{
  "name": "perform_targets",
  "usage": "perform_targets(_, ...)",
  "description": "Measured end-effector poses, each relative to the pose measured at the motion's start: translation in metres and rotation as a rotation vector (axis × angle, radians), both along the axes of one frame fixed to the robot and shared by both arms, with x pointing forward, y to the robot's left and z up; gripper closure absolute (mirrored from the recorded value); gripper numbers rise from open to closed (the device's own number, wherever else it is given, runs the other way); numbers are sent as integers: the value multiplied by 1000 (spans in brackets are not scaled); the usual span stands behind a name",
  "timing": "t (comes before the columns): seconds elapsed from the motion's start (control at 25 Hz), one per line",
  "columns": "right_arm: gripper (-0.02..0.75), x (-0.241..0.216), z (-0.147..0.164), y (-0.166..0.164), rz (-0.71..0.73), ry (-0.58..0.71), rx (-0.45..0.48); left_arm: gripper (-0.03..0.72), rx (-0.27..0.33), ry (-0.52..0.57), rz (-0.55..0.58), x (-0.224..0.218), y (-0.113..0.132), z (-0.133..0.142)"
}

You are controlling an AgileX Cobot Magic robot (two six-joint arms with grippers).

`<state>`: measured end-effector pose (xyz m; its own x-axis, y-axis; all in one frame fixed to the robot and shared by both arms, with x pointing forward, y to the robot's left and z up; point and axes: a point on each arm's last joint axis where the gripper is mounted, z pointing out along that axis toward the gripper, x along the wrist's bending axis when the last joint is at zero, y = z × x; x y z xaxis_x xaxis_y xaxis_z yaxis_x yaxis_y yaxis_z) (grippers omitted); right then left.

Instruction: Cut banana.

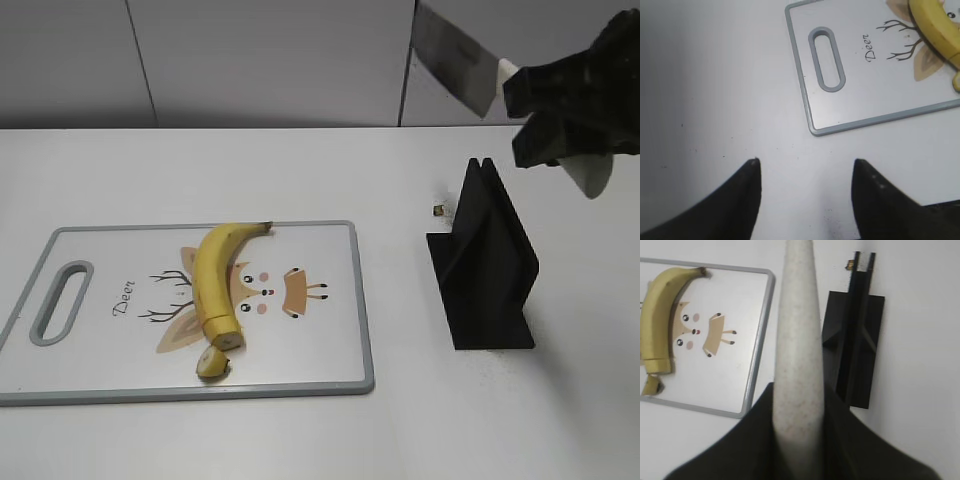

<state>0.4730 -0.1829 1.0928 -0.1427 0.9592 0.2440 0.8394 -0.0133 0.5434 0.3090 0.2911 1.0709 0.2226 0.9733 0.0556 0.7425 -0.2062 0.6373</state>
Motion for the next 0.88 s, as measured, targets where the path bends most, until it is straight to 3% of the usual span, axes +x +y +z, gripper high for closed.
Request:
perform_targets(0.32, 575, -10, -23, -13, -124, 38, -27, 136, -11, -131, -2, -47, 4, -22)
perform_targets(0.6, 576, -10, -40, -13, -151, 22, 9, 144, -28, -329, -2, -77, 7, -24)
perform_targets(0.88, 576, -3, -54, -11, -143, 48, -33, 146, -30, -350, 1, -76, 7, -27)
